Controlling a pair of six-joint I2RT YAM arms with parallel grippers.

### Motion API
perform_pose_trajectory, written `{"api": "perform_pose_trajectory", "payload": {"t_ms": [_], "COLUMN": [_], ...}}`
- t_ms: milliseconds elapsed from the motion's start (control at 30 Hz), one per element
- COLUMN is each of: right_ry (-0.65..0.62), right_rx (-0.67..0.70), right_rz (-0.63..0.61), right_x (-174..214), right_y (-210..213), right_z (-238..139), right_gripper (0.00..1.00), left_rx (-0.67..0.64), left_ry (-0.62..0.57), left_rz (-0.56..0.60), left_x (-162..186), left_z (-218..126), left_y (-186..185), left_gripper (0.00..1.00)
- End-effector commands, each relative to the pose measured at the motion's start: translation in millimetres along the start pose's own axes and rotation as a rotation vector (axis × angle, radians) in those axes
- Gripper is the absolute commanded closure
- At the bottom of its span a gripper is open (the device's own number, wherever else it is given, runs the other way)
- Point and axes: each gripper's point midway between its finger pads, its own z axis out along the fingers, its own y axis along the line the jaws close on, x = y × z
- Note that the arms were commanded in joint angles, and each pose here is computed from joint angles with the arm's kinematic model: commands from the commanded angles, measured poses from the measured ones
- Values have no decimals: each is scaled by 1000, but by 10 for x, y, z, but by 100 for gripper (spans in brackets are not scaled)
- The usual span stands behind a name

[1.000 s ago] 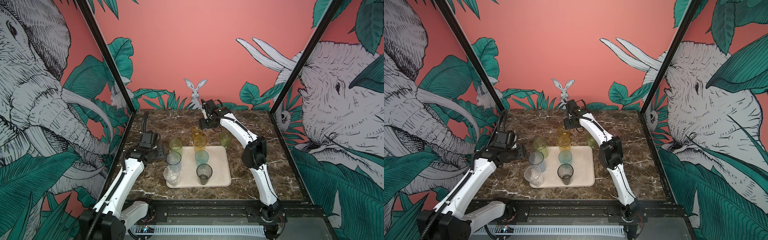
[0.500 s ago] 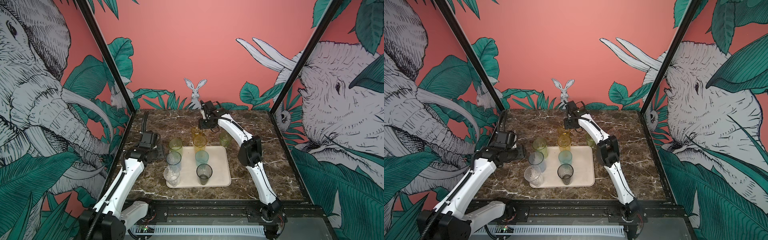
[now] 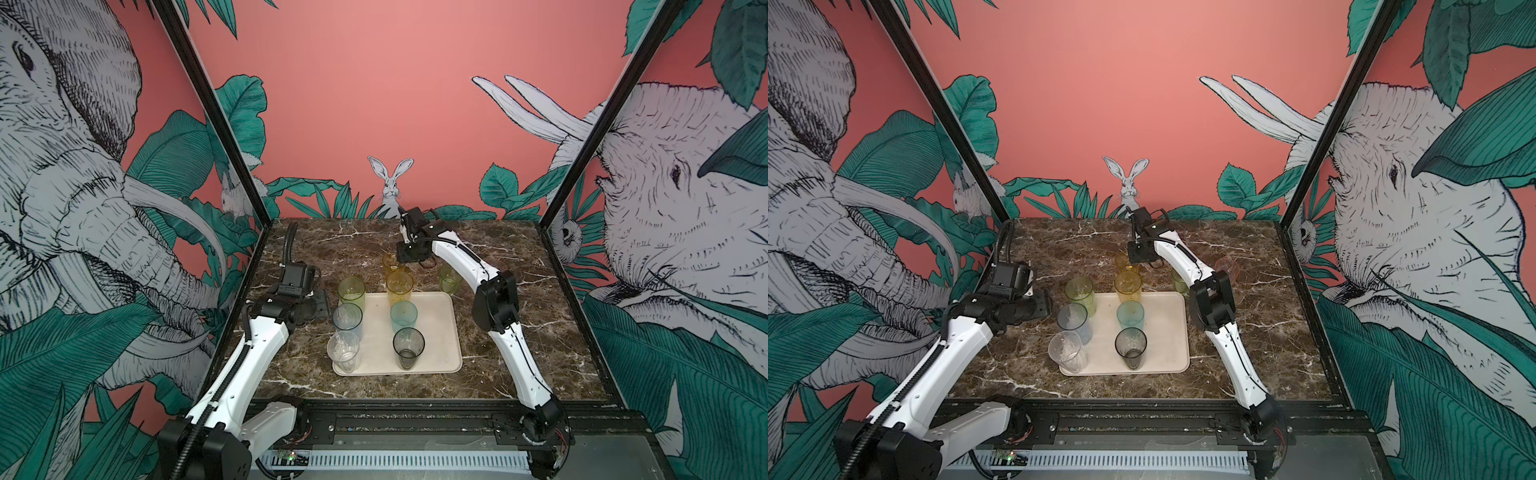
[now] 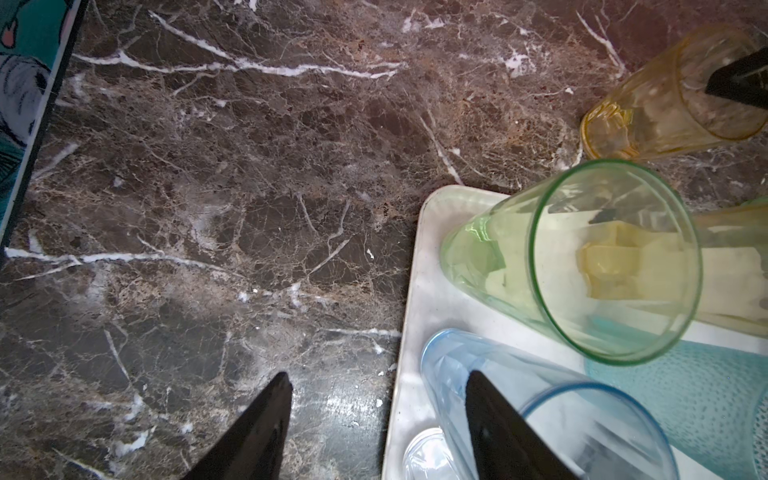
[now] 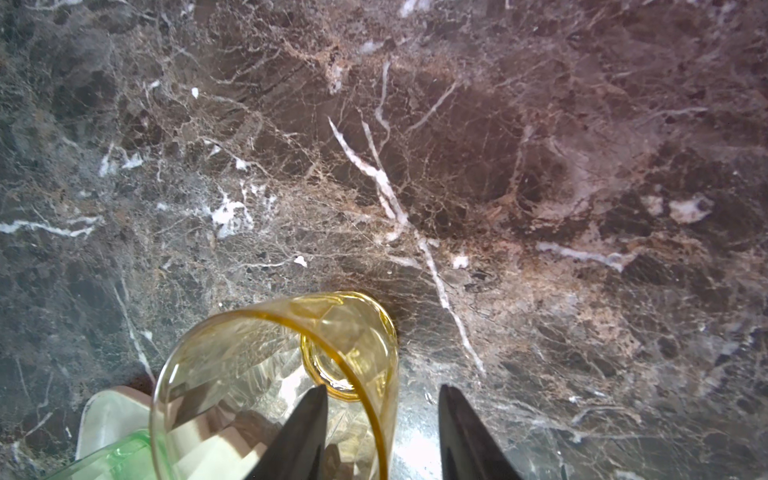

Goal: Place the glasses into the tray
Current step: 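Lower the right gripper into the yellow cup and close on its rim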

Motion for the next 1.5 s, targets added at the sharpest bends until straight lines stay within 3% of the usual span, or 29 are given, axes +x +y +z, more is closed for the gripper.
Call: {"api": "perform_pose_trajectory", "payload": {"t_ms": [0,567,1133,1467], "right_ry": [-25,-38,-49,-53], "right_rx": [-11,-6,-1,5], "right_rz": [6,-3,-6,-8], "right_x": [-84,-104,-125,-135], "right_y": [10,-10,-22,-32], "right_z": [-2,44,35,-20], "right_gripper": [58,76,84,96], "left_rx": [-1,9,12,11], "left_ry": [2,-6,-3,-1], "left_rz": [-15,-13,-16,-18], "left_x": [31,-26,-15,22], "left_z": [-5,-43,-54,-50], "left_y": [24,-5,-8,5], "left_gripper": [32,32,32,32]}}
